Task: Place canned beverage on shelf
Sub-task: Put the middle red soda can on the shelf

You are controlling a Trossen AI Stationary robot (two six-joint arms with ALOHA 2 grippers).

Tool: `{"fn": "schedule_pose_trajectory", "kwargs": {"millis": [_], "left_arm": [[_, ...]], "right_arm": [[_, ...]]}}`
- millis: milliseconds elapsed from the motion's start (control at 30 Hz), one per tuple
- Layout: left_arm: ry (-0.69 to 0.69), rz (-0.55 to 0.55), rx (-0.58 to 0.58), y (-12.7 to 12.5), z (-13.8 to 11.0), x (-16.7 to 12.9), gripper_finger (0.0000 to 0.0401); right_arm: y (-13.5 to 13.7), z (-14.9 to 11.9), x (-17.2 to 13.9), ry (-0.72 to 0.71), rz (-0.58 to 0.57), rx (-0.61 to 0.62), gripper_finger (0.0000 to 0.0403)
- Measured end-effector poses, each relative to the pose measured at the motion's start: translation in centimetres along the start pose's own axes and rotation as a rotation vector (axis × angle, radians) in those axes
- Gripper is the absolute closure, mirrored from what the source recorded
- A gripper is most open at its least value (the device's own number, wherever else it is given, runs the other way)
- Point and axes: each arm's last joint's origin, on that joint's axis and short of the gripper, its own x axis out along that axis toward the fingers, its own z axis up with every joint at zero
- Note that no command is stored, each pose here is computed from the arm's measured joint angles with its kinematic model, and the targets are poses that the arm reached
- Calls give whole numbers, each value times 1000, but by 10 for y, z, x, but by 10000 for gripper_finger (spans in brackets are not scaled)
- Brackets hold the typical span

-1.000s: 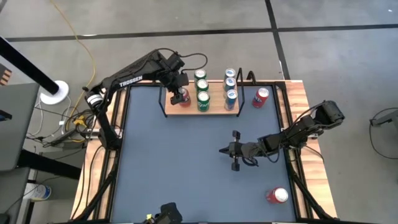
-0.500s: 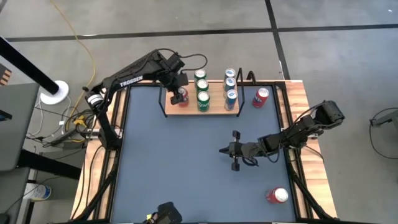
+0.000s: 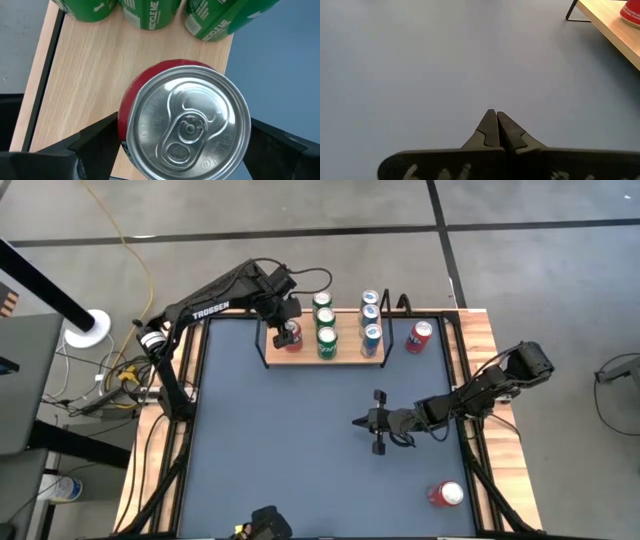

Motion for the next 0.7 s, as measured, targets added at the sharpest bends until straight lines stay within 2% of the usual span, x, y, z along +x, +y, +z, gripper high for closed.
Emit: {"fn": "schedule_pose_trajectory", "kwargs": {"millis": [200,433,500,600,700], "left_arm": [[9,16,13,-1,8,-18,55],[33,97,0,-3,22,-57,55],[2,90,-23,-4,27,-68,55],[-29,21,-36,-14,33,-78,55],[-41,-5,7,-30,40,-81,60]], "right_arm": [[0,0,0,0,0,0,403],[0,0,0,0,0,0,403],[0,0,0,0,0,0,403],[0,0,0,0,0,0,403],[0,0,0,0,1,0,403]]}}
